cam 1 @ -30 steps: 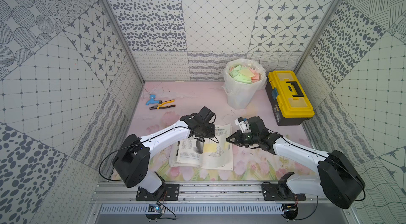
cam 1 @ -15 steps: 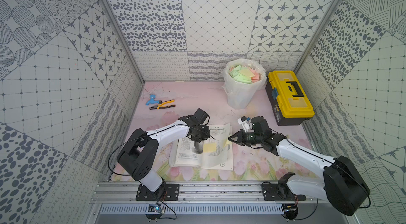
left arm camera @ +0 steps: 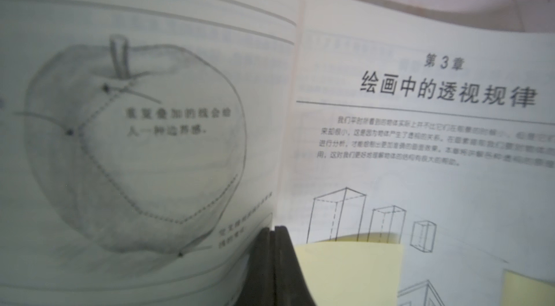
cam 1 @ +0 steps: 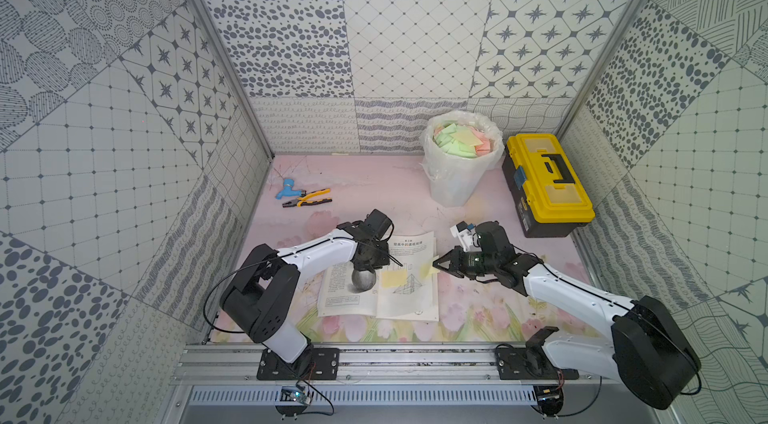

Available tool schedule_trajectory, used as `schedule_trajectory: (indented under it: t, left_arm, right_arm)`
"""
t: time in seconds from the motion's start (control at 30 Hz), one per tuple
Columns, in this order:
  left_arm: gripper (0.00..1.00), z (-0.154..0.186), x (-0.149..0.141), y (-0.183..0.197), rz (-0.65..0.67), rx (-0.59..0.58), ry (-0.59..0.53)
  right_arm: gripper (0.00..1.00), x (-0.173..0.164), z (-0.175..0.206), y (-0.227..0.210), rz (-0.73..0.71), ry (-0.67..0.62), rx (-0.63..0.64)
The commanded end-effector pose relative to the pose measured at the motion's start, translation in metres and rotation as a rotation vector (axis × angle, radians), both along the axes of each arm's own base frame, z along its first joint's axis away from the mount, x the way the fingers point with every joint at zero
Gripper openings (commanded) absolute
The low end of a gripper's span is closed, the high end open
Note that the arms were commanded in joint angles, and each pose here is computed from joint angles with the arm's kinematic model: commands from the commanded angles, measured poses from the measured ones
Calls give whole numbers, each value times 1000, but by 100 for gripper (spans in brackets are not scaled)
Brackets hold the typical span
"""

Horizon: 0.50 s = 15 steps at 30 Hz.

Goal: Peel off the used sticky note
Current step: Turn the page of the book at the center of the board, then tear off the note from the book.

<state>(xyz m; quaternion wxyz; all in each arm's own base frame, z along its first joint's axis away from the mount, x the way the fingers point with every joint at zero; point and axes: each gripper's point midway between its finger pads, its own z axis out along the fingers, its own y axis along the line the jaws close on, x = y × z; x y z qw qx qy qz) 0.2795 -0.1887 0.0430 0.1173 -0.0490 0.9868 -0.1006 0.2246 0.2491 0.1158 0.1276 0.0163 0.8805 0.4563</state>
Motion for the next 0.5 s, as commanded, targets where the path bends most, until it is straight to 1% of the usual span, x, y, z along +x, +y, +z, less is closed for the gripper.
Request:
schedule_trajectory:
  t: [0.0,0.13,0.3,0.43,0.47]
  left_arm:
    - [0,-15,-13,37,37,174,49]
    - [0,-31,-17,32,43,158,95]
    - [0,-46,-23,29,45,137,126]
    - [0,-41,-19,18,12,83,106]
    - [3,-37,-18,14,-5,60,93]
  right_arm:
    - [3,5,2,-3,-17,-28,1]
    - [3,6,3,-3,-18,-28,4]
    - [3,5,3,-4,-22,-27,1]
    - [3,5,2,-4,-23,-26,1]
    - [3,6,3,-5,-25,-27,2]
